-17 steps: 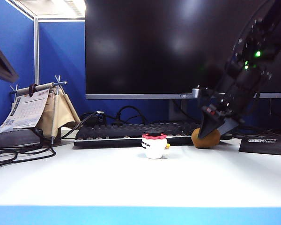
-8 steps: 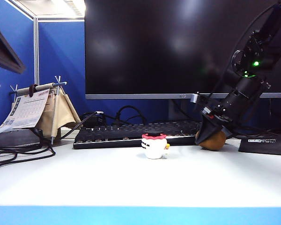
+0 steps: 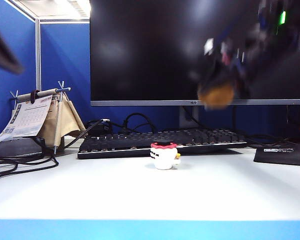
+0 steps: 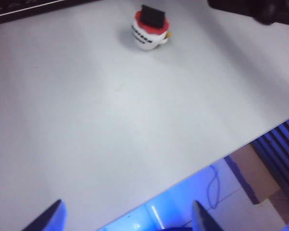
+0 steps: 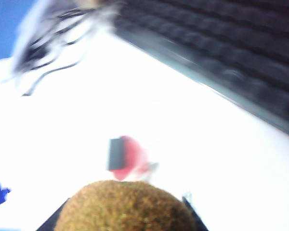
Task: Place the kiwi on top of the doll with a flat head.
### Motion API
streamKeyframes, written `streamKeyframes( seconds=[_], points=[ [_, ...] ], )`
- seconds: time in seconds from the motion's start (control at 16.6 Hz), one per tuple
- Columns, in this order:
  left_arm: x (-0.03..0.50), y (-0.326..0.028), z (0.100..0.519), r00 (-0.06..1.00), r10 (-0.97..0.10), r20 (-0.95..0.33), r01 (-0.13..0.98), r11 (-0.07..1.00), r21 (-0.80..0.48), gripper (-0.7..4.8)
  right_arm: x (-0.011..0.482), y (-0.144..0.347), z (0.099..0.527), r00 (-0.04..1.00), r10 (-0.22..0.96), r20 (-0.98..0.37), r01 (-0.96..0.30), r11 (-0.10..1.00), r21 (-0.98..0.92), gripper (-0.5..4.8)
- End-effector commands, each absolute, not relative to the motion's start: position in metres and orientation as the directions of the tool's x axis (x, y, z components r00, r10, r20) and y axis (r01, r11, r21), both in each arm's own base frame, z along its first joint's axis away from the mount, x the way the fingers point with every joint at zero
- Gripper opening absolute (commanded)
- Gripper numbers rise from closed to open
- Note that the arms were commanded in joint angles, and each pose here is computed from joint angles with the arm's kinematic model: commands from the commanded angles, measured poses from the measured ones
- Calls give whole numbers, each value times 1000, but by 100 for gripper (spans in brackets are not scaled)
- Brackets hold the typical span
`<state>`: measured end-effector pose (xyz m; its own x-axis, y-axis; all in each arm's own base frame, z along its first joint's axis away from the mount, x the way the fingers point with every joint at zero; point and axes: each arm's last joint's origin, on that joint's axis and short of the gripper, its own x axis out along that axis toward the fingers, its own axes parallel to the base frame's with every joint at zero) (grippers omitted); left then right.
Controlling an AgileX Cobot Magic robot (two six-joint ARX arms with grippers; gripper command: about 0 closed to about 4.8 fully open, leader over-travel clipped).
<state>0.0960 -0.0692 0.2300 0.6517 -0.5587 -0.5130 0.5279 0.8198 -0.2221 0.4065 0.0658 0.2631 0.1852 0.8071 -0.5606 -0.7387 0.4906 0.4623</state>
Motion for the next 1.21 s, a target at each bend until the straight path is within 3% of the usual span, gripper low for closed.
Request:
streamKeyframes(
  seconds=[0.06, 0.24, 0.54, 0.78, 0.91, 1.09, 1.21],
  points=[
    [85, -59, 238, 736, -513, -443, 500, 852, -155, 340, 373, 82, 324, 222, 839, -497, -854, 413, 316, 197],
    [68, -47, 248, 783, -534, -321, 508, 845, -165, 340, 332, 96, 374, 265, 841, -471, -899, 392, 195, 196],
    [56, -43, 254, 726, -651, -221, 590, 755, -286, 340, 222, 97, 452, 530, 685, -500, -822, 560, -104, 171],
    [57, -44, 259, 727, -666, -167, 614, 740, -274, 340, 170, 83, 481, 605, 690, -397, -781, 611, -130, 144],
    [56, -45, 257, 699, -690, -189, 634, 720, -282, 340, 158, 78, 482, 602, 689, -402, -777, 623, -96, 143],
    [56, -45, 256, 698, -689, -197, 640, 723, -262, 340, 167, 91, 457, 539, 705, -461, -813, 580, -63, 47],
    [56, -45, 256, 692, -694, -197, 645, 718, -264, 340, 182, 107, 432, 516, 729, -450, -831, 553, -58, 44]
  ],
)
